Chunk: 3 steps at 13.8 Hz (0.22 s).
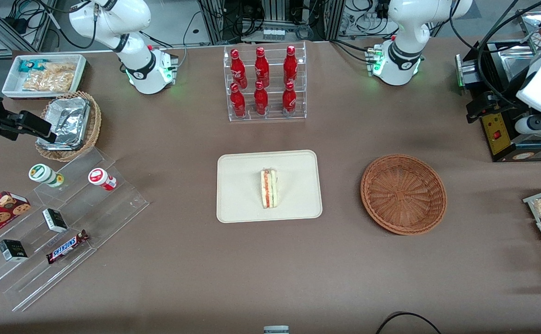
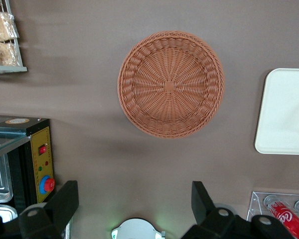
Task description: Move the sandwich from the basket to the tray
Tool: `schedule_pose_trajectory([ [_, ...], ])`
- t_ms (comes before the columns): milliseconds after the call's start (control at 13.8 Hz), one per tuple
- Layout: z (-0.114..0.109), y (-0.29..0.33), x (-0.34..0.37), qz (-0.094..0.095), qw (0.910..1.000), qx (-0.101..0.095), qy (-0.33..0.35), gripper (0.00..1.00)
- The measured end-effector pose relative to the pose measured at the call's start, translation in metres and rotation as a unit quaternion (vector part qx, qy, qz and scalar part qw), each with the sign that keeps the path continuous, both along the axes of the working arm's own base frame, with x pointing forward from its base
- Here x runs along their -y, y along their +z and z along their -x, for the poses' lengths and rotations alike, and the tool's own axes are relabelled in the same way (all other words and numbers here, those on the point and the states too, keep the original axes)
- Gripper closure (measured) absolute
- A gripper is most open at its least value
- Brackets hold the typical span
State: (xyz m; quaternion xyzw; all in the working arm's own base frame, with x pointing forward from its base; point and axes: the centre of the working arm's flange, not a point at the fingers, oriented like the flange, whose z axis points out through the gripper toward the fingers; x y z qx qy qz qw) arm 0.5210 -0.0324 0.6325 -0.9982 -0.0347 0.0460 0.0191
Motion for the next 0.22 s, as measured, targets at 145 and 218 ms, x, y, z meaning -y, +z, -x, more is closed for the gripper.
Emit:
schedule_pose_trajectory([
  [145, -0.0009, 0.0032, -0.0049, 0.001, 1.0, 0.004, 0.004, 0.0],
  [218, -0.0013, 0.0034, -0.0087, 0.001, 1.0, 0.004, 0.008, 0.0],
])
